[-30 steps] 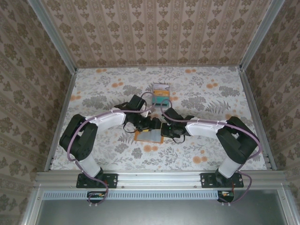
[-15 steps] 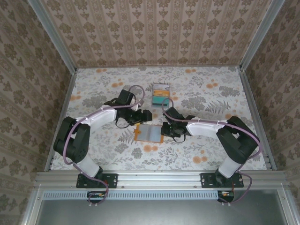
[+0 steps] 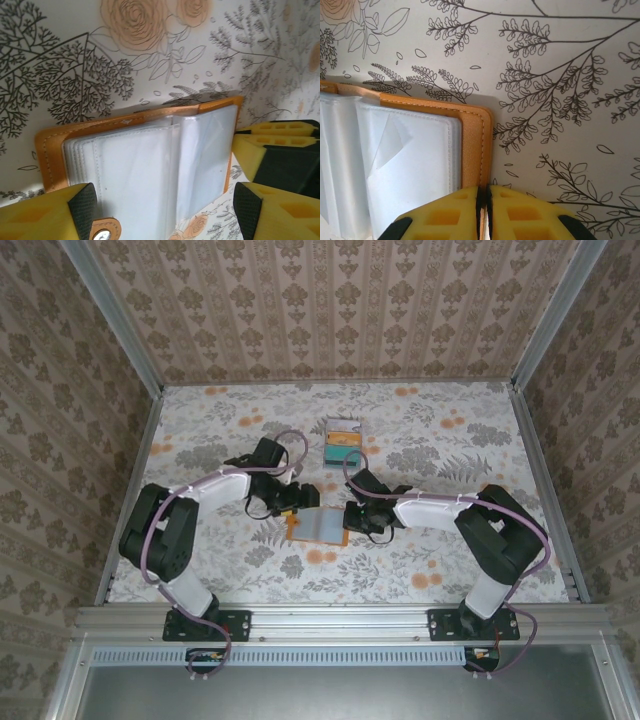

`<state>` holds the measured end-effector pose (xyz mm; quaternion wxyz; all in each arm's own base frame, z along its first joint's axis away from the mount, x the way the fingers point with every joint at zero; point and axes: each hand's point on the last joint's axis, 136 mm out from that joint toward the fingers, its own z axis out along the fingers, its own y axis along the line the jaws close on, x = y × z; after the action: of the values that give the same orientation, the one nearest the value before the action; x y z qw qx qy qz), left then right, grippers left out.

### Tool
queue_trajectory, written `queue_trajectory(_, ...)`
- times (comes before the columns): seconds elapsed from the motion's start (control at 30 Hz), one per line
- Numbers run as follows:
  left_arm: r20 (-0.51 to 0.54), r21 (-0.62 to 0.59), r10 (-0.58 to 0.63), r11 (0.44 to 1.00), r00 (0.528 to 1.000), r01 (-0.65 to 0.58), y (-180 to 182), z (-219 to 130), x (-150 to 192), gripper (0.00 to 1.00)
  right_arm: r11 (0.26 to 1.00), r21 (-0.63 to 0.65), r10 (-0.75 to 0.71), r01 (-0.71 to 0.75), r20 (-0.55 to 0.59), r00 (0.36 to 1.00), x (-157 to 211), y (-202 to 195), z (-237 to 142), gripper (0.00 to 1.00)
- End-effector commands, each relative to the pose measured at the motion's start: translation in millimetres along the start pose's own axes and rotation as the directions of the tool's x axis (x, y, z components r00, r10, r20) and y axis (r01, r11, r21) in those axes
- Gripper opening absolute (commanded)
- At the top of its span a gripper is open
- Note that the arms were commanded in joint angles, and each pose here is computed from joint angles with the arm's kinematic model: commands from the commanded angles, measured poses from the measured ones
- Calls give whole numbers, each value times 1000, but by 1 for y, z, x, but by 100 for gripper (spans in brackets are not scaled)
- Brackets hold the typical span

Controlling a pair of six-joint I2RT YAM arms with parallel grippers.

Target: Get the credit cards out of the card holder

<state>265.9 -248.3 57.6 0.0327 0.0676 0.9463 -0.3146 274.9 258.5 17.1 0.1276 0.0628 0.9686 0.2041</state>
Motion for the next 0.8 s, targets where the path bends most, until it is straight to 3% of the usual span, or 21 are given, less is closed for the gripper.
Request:
queue_trajectory(0.0, -47, -35, 4, 999, 999, -6, 10, 9, 11, 76, 1000, -6, -10, 10, -19, 1000, 1, 5, 5, 16)
queue_trajectory(0.3, -95, -9, 16, 1000, 995, -17, 1, 27, 19, 76, 1000, -5, -8, 8, -22, 1000, 1, 5, 7, 16)
queue_trajectory(0.77, -109, 177, 86, 982, 990, -65, -53, 29, 22, 76, 1000, -12, -11, 10, -18, 1000, -1, 8, 7, 16)
